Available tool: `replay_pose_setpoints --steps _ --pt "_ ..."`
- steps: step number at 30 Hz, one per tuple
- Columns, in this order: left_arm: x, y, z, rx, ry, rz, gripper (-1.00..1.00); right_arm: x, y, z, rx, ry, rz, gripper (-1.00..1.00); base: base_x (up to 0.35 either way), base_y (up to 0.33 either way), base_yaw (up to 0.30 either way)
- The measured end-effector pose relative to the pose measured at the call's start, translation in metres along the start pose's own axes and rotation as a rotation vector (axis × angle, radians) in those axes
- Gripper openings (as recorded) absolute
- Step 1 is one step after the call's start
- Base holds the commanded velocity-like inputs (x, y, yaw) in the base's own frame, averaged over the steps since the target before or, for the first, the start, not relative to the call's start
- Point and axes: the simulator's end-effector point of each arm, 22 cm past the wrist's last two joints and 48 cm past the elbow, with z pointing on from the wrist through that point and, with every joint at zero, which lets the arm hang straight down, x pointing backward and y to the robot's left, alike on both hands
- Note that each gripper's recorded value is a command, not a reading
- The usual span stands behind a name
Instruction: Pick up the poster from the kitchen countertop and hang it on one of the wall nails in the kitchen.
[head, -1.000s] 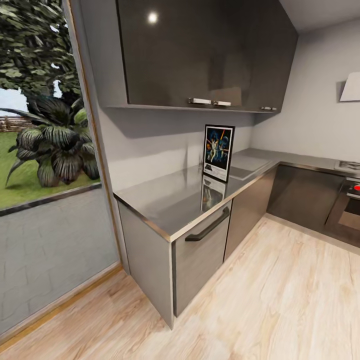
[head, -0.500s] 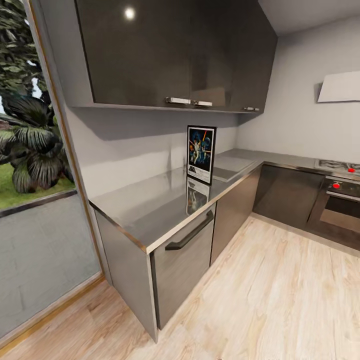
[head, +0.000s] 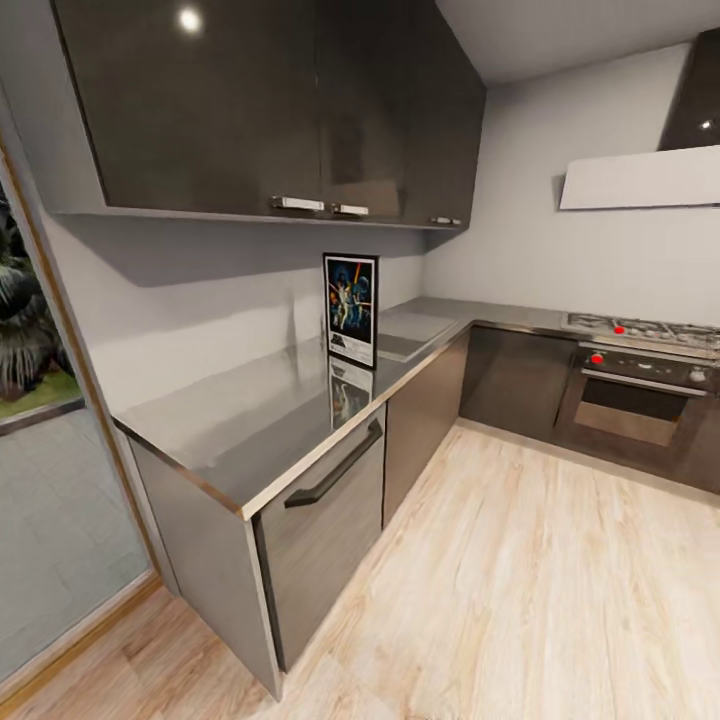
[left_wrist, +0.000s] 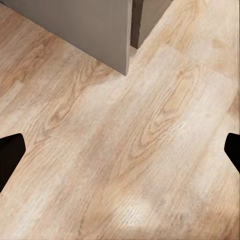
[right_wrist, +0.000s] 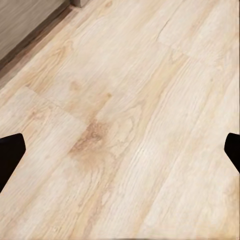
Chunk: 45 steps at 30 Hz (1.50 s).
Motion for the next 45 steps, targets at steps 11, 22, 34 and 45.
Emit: replay_pose_setpoints --steps 11,22,34,45 --pt "-0.0014 -0.0003 -0.0001 0.001 -0.004 0.001 1.00 -0.0013 0.0000 -0.0002 0.000 -0.003 0.000 1.00 0.000 0.000 -0.300" --pt "-0.0033 -0.0004 -0.0003 0.001 -0.008 0.001 1.00 -0.0022 0.0009 -0.0005 -0.001 -0.006 0.001 1.00 0.000 0.000 -0.300" --pt "-0.0054 -0.0004 -0.0004 0.001 -0.014 0.001 1.00 -0.0041 0.0011 -0.0006 -0.001 -0.010 0.000 1.00 0.000 0.000 -0.300" --pt "-0.0072 -0.0004 -0.0005 0.001 -0.018 0.001 1.00 -0.0060 0.0011 -0.0007 -0.001 -0.015 0.000 1.00 0.002 -0.002 -0.278"
